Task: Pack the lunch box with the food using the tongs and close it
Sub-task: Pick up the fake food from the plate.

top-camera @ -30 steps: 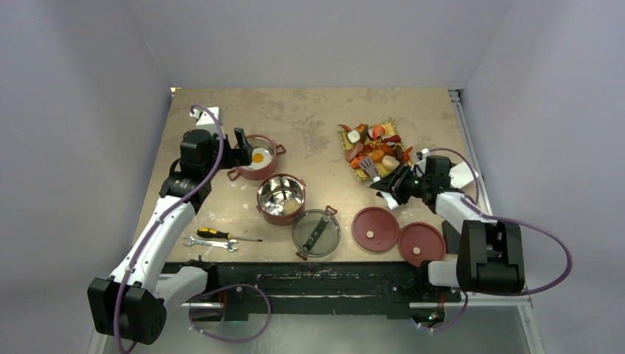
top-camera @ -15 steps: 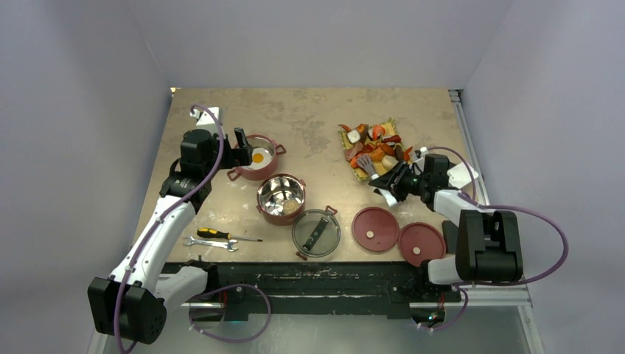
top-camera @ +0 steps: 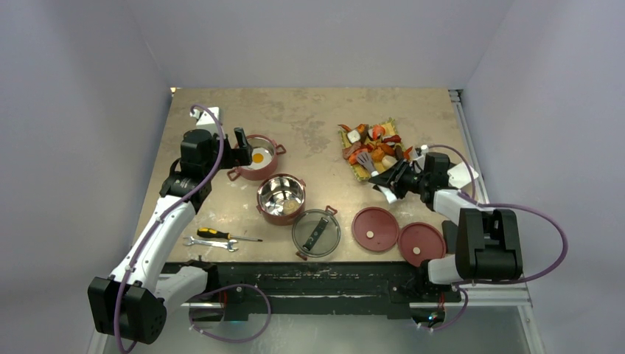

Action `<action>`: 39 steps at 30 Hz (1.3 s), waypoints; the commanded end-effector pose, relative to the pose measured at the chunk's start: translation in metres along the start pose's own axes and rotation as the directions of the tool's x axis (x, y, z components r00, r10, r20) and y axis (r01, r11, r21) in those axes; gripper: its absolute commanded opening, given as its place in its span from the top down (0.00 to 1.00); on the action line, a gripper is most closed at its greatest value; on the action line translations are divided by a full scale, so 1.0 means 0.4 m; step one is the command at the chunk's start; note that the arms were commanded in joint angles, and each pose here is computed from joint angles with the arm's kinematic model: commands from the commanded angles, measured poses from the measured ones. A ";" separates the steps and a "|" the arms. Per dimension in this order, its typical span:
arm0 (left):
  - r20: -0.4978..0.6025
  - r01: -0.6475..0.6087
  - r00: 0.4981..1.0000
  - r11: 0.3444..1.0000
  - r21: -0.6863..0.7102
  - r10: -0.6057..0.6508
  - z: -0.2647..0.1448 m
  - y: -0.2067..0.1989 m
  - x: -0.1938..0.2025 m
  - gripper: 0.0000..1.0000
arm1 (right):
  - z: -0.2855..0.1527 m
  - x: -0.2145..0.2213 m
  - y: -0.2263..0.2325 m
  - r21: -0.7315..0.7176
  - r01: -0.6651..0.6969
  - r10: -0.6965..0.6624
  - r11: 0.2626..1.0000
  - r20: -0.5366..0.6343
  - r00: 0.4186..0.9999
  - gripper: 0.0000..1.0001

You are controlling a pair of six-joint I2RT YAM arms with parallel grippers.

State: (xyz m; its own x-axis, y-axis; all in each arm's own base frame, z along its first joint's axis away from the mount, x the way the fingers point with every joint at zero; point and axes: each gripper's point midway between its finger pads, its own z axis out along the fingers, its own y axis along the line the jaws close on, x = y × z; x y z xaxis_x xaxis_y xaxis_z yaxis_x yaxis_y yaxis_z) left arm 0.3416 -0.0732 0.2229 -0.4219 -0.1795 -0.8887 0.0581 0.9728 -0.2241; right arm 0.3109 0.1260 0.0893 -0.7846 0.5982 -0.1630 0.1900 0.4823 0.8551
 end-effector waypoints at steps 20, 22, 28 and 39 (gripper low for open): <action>0.038 0.014 0.999 1.000 -0.002 -0.014 0.004 0.001 -0.023 0.01 | -0.042 -0.021 0.088 -0.084 0.133 -0.128 0.987 0.073 0.989 1.00; 0.039 0.015 0.999 1.000 -0.001 -0.015 0.003 0.000 -0.023 0.01 | -0.049 -0.019 0.091 -0.080 0.143 -0.137 0.986 0.076 0.988 1.00; 0.046 0.016 0.999 1.000 0.001 -0.016 0.000 -0.001 -0.029 0.01 | -0.074 -0.027 0.138 -0.064 0.279 -0.273 0.958 0.084 0.958 1.00; 0.053 0.016 0.998 1.000 0.000 -0.016 -0.003 0.000 -0.031 0.01 | -0.046 0.182 0.323 -0.225 0.499 -0.532 0.837 -0.120 0.838 1.00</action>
State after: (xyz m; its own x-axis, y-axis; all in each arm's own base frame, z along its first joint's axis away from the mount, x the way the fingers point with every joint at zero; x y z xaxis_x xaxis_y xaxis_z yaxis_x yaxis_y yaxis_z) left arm 0.3416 -0.0730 0.2229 -0.4216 -0.1795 -0.8888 0.0571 0.9730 -0.2236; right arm 0.2758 0.2010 0.1585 -0.8656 0.2484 -0.4348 -0.2124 0.6042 0.7680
